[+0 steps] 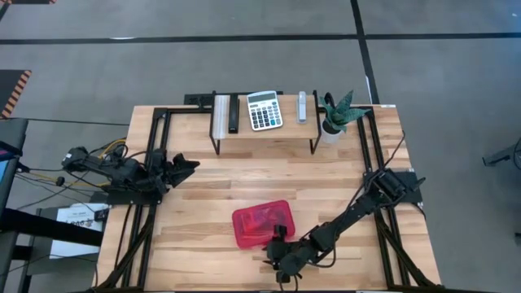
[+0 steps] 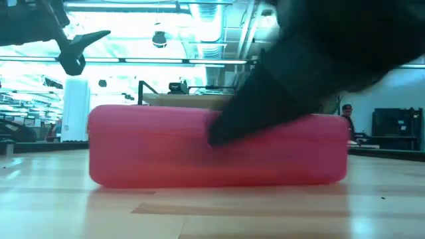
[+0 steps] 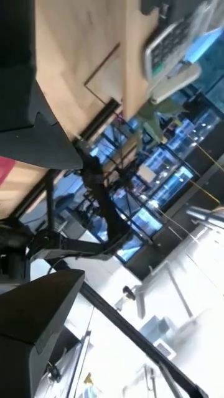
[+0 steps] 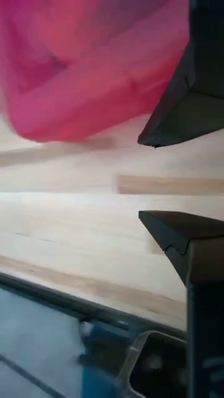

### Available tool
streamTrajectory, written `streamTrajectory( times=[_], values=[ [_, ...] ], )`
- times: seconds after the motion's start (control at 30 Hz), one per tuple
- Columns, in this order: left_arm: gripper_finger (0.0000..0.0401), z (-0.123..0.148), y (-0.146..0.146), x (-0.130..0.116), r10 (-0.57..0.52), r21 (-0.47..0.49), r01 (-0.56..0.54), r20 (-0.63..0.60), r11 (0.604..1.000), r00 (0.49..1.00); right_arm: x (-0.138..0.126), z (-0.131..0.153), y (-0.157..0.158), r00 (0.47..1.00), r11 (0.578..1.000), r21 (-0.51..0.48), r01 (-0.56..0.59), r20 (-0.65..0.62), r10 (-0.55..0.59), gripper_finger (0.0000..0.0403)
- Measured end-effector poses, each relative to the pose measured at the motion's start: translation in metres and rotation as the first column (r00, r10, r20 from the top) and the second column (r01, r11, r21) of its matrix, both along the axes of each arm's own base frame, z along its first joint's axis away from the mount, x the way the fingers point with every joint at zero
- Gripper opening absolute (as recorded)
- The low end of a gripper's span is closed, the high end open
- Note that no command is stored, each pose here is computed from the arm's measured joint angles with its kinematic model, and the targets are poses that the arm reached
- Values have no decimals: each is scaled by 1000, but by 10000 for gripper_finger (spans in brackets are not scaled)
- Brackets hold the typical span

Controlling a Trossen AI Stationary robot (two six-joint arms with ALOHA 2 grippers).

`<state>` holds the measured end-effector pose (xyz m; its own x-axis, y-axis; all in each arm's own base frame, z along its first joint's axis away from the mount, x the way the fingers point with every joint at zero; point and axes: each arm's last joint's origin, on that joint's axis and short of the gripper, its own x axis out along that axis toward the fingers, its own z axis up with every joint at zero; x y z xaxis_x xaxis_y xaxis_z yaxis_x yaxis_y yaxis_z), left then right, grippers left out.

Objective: Pack school essentials
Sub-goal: Close the red supply box

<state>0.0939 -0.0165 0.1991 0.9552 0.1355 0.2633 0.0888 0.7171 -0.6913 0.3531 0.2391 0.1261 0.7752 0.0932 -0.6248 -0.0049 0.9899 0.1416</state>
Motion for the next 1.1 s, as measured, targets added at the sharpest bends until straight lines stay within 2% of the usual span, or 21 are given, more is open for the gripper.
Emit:
streamTrajectory(
  times=[0.17, 0.3, 0.37, 0.43, 0.57, 0.63, 0.83, 0.97, 1.07, 1.1],
  values=[
    [252, 4, 0, 6, 56, -11, -56, 16, 998, 998, 2, -1, -4, 1000, 1000, -7, -9, -9, 9, 194],
    [203, 26, -2, 15, 47, 56, -48, 33, 997, 998, 4, 0, -8, 1000, 1000, -5, -5, -8, 5, 194],
    [169, 36, -6, 25, 47, 117, -45, -19, 992, 999, 5, 0, -9, 1000, 1000, -6, -2, -9, 2, 195],
    [132, 35, -9, 38, 56, 138, -41, -106, 990, 993, 6, -1, -10, 1000, 1000, -8, -2, -9, 2, 196],
    [42, 13, -20, 70, 23, 123, 17, -313, 992, 950, 6, -1, -10, 1000, 1000, -22, -11, -9, 11, 194],
    [12, -1, -26, 85, -11, 88, 46, -370, 995, 929, 6, -1, -10, 1000, 1000, -24, -13, -10, 13, 192],
    [2, -21, -60, 136, -164, 51, 192, -342, 980, 925, 7, -1, -12, 1000, 1000, -24, -10, -10, 9, 190],
    [0, -43, -89, 180, -254, 48, 311, -466, 949, 848, 7, -1, -12, 1000, 1000, -27, -11, -12, 10, 191],
    [0, -64, -102, 207, -229, 50, 322, -603, 945, 764, 7, -2, -12, 1000, 1000, -29, -11, -16, 10, 189],
    [0, -64, -105, 215, -221, 50, 317, -616, 947, 756, 6, -2, -12, 1000, 999, -30, -11, -18, 11, 188]
  ],
)
